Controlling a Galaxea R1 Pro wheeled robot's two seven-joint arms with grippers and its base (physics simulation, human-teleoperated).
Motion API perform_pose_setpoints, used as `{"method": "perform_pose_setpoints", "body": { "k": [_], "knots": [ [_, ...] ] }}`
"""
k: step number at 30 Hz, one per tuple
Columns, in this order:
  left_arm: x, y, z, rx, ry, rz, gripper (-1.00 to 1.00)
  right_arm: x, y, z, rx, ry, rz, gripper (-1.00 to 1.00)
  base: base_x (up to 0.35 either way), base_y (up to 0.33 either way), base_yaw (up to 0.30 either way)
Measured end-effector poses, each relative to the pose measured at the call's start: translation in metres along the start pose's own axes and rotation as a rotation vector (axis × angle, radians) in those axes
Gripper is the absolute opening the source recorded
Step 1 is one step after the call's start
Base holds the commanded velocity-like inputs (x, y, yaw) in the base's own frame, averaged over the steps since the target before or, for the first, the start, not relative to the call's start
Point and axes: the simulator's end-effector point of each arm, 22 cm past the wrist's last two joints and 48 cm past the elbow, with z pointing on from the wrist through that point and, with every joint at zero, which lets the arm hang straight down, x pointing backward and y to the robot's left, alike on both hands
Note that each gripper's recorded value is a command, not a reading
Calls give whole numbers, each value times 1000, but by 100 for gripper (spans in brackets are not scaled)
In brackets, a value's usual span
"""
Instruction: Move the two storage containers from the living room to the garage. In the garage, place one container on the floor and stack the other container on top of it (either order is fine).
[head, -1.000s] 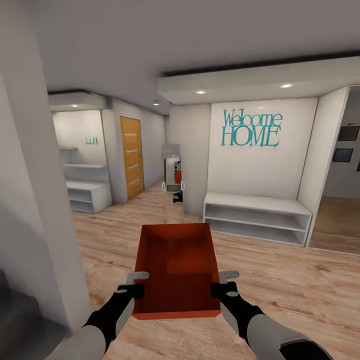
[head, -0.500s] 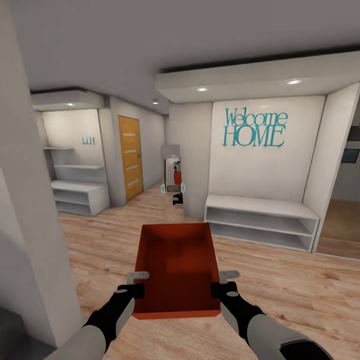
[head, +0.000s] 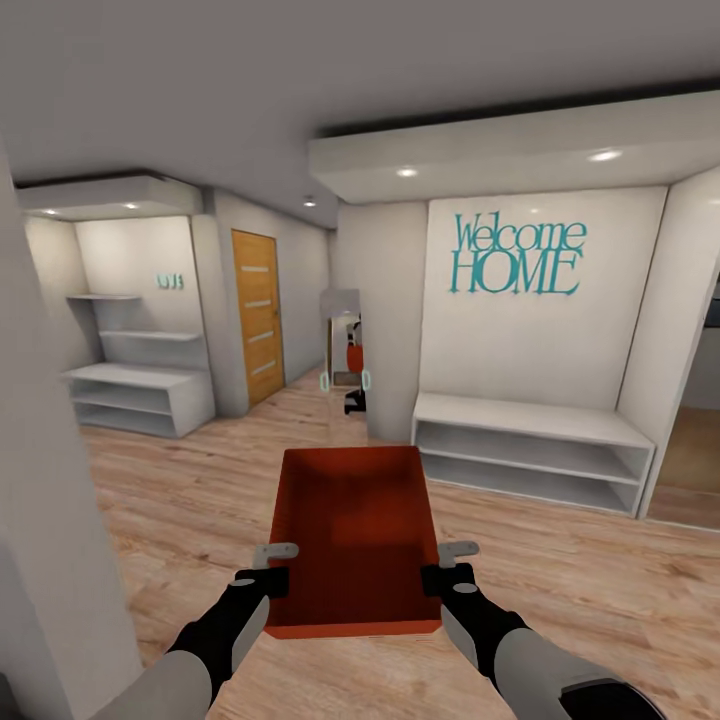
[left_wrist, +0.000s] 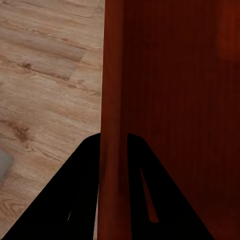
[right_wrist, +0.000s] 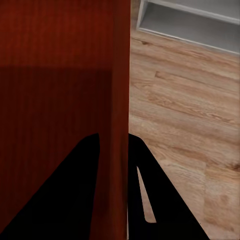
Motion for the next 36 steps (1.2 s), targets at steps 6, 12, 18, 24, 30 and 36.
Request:
{"method": "perform_pose_setpoints", "body": {
  "k": [6,12,18,24,30,36],
  "knots": [
    [0,0,0,0,0,0,-100,0,0,0,0,0,0,-100,324,0,0],
    [0,1,0,1,0,0,-100,0,1,0,0,0,1,-100,324,0,0],
    [0,0,0,0,0,0,-100,0,0,0,0,0,0,-100,324,0,0],
    [0,-1,0,0,0,0,-100,0,-1,0,0,0,0,-100,324,0,0],
    [0,0,0,0,-1,0,-100,0,0,0,0,-1,0,-100,324,0,0],
    [0,0,0,0,-1,0,-100,0,0,0,0,-1,0,-100,324,0,0]
  ]
}}
